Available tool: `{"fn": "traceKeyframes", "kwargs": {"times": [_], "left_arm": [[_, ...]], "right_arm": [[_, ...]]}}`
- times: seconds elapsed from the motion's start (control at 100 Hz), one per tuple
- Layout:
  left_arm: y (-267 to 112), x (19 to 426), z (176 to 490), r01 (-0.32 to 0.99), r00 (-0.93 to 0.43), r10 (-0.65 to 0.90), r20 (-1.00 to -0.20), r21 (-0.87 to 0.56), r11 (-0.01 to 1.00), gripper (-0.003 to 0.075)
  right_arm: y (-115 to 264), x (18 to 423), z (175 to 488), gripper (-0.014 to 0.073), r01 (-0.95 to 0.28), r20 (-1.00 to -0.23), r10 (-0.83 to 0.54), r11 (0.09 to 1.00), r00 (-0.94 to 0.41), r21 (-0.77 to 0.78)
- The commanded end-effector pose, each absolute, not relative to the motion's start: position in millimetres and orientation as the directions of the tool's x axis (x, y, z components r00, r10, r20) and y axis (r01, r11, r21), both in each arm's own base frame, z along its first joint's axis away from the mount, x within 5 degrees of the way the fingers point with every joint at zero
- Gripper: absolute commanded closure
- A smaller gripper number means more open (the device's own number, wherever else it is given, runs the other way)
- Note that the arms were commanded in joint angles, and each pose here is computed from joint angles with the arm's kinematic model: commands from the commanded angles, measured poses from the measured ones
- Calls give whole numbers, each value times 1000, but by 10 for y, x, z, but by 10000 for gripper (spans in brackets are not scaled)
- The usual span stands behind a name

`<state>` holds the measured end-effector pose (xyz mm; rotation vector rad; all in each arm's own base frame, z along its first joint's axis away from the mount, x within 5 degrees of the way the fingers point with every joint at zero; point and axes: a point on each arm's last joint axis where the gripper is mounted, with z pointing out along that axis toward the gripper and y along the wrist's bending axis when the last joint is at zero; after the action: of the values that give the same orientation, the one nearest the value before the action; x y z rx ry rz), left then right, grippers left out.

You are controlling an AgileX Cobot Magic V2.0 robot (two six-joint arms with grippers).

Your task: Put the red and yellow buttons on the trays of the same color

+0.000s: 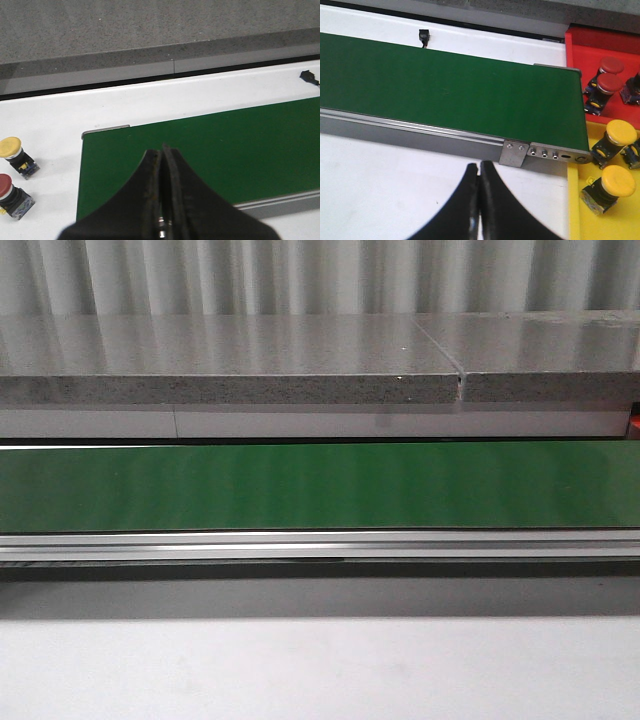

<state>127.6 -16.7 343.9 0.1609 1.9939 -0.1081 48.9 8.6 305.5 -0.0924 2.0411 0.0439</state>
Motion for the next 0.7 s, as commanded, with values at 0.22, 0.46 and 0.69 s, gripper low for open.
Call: {"fn": "traceKeyframes", "kwargs": {"times": [0.22, 0.46, 0.69], "left_arm": [[52, 1965, 3699, 12, -490, -32, -871, -44, 999, 701], [362, 2327, 3674, -117, -546, -143, -825, -94, 989, 335], [734, 2576, 3584, -236, -667, -275, -692, -154, 960, 205]], "right_arm": [[85, 511, 3174, 661, -80, -924, -44, 997, -381, -15], [85, 511, 3174, 661, -80, -924, -44, 997, -381, -15], [85, 511, 3174, 661, -80, -924, -44, 997, -381, -15]]}}
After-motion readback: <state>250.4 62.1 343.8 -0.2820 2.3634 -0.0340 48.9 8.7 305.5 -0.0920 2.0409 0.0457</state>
